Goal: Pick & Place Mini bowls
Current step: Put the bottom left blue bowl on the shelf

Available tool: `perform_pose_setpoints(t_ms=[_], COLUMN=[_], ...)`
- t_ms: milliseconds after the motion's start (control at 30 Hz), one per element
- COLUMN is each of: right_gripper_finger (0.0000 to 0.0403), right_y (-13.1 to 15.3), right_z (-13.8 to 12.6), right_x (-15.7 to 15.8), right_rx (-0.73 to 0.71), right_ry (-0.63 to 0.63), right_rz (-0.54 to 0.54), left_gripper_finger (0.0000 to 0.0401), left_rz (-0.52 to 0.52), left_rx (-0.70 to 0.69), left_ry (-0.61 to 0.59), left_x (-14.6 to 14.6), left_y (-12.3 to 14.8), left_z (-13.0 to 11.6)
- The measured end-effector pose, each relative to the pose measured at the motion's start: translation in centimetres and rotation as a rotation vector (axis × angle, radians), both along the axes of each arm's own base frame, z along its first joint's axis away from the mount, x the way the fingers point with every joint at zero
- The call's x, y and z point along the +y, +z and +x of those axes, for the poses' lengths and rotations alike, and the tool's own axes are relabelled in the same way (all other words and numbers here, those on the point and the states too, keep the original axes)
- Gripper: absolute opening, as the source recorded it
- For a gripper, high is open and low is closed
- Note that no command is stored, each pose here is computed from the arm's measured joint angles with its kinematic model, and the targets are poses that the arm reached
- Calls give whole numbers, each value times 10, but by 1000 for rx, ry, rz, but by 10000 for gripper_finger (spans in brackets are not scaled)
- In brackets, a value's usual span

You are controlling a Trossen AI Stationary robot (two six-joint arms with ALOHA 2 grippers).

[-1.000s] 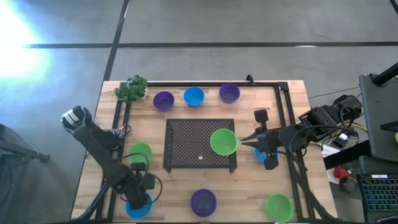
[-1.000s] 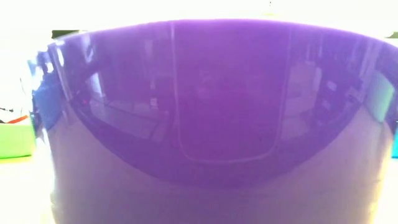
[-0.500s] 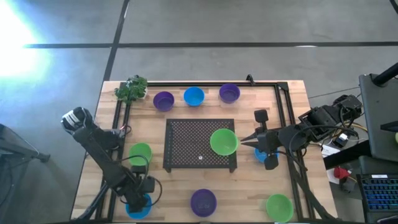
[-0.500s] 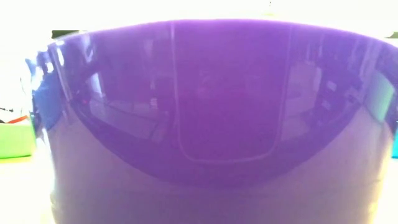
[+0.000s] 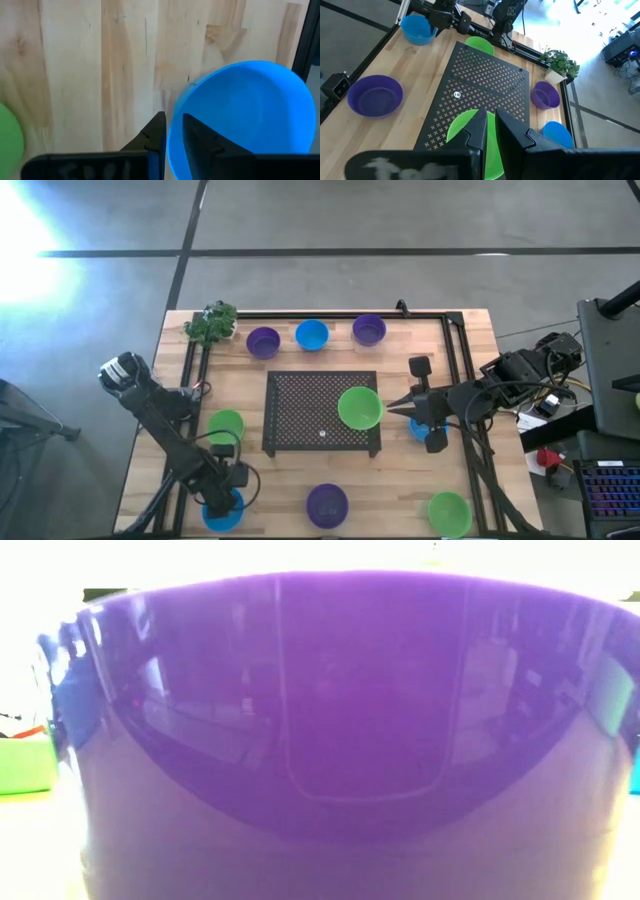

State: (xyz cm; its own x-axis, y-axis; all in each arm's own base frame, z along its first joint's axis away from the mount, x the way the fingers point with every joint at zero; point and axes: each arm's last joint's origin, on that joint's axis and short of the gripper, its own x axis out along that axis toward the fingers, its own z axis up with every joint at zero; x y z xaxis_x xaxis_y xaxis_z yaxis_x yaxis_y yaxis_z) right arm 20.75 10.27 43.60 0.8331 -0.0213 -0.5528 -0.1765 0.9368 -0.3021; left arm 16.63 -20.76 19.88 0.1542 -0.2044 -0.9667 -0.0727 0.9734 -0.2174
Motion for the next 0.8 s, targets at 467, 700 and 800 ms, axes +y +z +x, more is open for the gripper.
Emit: perform_pose_setpoints(t_ms=[467, 700, 800], right_gripper_finger=[34, 34, 34], right_y=[0, 0, 0], right_z=[0, 0, 0], right_x=[0, 0, 0], right_rx=[0, 1, 1], right_ry=[0, 0, 0], right_rz=[0, 0, 0], left_gripper_finger=[55, 55, 55], left_rz=[-34, -34, -54], left_rx=[-15, -7, -22], left_ry=[25, 42, 42], left_x=[-1, 0, 0], left_y=[-5, -10, -14], left_z=[1, -1, -1])
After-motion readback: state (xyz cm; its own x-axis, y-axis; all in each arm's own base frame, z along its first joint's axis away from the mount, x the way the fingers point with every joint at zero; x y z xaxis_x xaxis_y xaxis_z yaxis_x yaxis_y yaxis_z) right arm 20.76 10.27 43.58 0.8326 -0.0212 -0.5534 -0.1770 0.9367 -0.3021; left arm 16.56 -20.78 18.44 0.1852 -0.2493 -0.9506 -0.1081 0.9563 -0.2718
